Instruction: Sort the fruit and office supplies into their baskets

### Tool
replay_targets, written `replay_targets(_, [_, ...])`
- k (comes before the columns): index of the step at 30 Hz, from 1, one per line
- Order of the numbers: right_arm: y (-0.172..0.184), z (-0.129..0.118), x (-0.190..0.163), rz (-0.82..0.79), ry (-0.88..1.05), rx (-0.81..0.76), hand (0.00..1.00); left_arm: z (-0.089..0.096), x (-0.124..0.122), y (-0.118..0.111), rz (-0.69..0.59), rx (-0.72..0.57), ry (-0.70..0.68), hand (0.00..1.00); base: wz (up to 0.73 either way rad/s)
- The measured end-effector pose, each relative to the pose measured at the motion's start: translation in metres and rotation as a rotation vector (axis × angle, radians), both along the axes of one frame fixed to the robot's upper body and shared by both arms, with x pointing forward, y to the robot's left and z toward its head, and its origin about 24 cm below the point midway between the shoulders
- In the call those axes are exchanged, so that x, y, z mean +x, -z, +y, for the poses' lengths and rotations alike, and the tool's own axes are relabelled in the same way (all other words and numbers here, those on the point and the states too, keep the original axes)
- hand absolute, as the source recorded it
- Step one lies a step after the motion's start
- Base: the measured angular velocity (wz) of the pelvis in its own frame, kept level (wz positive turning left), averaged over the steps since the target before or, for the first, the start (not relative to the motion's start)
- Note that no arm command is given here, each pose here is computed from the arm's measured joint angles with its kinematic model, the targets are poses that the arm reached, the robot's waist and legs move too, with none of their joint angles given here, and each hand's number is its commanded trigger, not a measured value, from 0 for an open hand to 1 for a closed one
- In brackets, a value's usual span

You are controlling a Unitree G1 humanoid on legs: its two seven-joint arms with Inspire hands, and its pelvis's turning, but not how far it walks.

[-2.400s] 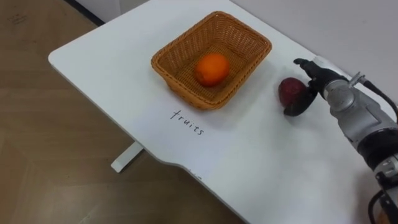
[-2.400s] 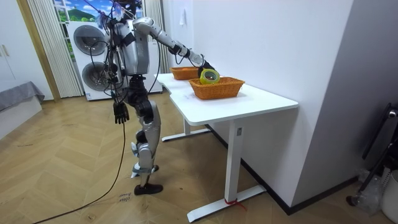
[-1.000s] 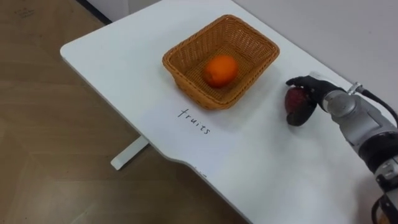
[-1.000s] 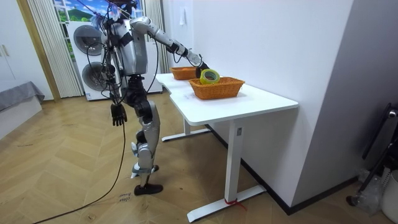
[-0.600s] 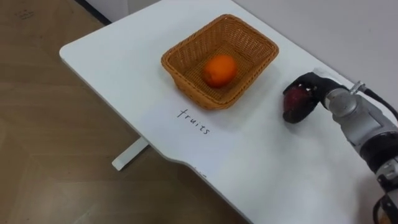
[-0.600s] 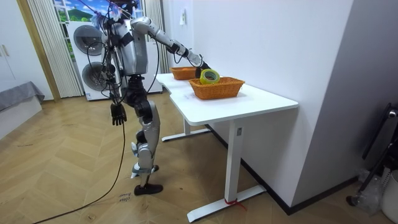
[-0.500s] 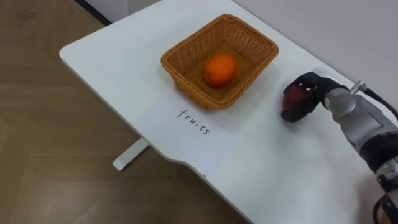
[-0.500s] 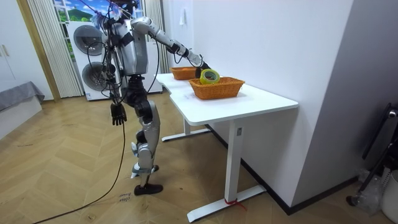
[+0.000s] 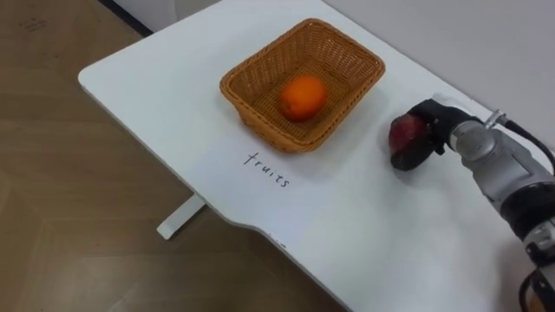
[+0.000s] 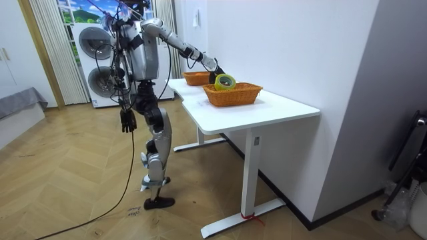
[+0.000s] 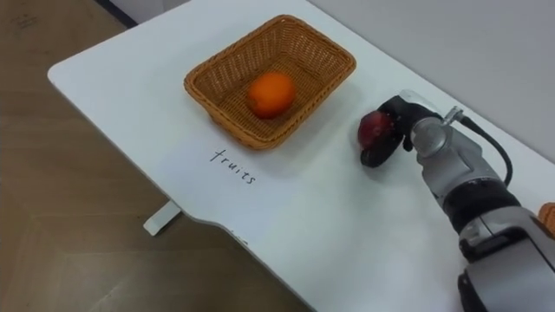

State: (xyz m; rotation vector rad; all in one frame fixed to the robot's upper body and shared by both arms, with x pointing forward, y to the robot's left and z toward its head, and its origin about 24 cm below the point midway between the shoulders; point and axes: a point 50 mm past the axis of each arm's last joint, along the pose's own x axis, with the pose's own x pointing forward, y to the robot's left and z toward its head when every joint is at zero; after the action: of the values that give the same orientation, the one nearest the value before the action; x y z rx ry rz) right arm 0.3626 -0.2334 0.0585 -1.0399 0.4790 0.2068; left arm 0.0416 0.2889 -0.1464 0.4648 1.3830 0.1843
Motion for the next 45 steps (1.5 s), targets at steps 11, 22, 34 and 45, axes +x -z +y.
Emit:
replay_targets(11, [-0.052, 0.023, 0.004, -0.187, -0.190, -0.028, 1.00, -0.006, -0.006, 0.003, -0.017, -0.021, -0.069, 0.00, -0.03])
replay_targets(22, [-0.089, 0.046, 0.001, -0.313, -0.285, -0.012, 1.00, -0.010, -0.005, 0.004, -0.031, 0.008, -0.104, 0.00, -0.03])
replay_targets(34, [-0.109, 0.029, 0.001, -0.385, -0.222, 0.062, 1.00, -0.013, -0.020, 0.006, -0.005, 0.023, -0.140, 0.00, 0.01])
replay_targets(45, [-0.112, 0.032, 0.002, -0.393, -0.229, 0.054, 1.00, -0.014, -0.019, 0.006, -0.002, 0.027, -0.150, 0.00, 0.05])
